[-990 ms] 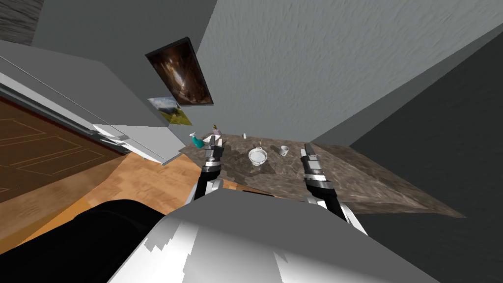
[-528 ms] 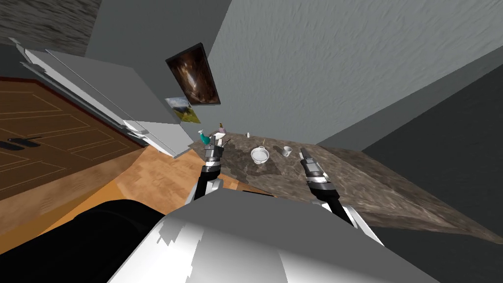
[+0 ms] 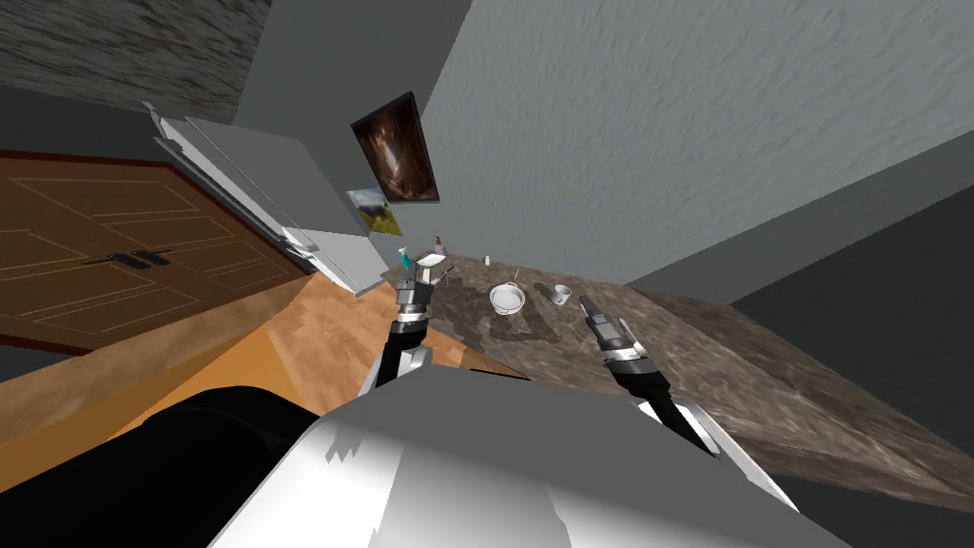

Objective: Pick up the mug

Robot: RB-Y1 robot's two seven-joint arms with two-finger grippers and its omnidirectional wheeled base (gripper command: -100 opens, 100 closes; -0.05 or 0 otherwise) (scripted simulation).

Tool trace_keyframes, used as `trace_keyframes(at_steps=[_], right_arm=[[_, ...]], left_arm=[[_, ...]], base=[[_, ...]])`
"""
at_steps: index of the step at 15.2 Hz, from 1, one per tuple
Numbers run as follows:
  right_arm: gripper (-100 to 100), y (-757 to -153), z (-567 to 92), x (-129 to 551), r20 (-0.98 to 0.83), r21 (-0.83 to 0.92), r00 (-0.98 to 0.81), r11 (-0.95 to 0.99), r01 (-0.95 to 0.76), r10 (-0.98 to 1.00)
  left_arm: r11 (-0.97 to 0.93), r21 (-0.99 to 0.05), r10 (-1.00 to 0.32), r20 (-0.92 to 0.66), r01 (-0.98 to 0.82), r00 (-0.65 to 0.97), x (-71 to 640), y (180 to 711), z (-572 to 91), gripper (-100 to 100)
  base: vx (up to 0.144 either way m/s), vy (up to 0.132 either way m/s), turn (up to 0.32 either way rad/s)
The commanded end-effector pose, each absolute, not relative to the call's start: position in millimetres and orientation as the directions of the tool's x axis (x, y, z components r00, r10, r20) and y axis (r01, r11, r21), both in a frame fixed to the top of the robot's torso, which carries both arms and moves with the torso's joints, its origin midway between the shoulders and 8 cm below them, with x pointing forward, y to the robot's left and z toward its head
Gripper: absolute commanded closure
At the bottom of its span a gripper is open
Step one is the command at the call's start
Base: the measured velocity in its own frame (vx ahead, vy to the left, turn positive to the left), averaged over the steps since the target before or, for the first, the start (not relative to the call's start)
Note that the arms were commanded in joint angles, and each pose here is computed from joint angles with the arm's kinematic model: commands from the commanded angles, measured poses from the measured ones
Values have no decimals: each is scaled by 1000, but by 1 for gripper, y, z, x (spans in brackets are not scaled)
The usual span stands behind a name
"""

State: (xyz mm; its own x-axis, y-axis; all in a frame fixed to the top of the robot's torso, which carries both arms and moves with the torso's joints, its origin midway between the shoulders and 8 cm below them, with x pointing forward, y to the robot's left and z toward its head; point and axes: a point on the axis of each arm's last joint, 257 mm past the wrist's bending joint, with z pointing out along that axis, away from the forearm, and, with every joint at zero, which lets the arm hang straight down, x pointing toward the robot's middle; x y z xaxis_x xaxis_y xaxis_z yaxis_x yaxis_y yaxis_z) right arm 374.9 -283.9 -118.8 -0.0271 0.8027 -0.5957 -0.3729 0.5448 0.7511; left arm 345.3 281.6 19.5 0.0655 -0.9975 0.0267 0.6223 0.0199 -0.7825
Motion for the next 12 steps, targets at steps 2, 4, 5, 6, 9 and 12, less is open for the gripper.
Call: trace_keyframes(at_steps=[2,4,5,6,9,12], right_arm=[[-100,-290,-128,376,-632,736,-60,574,-360,773],[-100,-302,-144,375,-665,722,-94,604,-337,741],[-100,-302,-144,375,-670,718,-98,608,-339,736],[-100,-314,-159,373,-684,715,-120,627,-310,720],[-100,-328,-173,371,-716,692,-160,662,-287,679],[-100,-344,-187,368,-744,667,-200,696,-264,637]], left_arm=[[20,-783,-997,27,622,66,345,282,20,0],[20,-783,-997,27,622,66,345,282,20,0],[20,-783,-997,27,622,66,345,282,20,0],[20,-783,-997,27,622,66,345,282,19,0],[20,-783,-997,27,622,66,345,282,19,0],[20,-783,-997,27,622,66,345,282,19,0]], base=[[-40,-48,158],[-33,-41,203],[-31,-44,122],[-42,-56,263],[-42,-53,194],[-43,-50,209]])
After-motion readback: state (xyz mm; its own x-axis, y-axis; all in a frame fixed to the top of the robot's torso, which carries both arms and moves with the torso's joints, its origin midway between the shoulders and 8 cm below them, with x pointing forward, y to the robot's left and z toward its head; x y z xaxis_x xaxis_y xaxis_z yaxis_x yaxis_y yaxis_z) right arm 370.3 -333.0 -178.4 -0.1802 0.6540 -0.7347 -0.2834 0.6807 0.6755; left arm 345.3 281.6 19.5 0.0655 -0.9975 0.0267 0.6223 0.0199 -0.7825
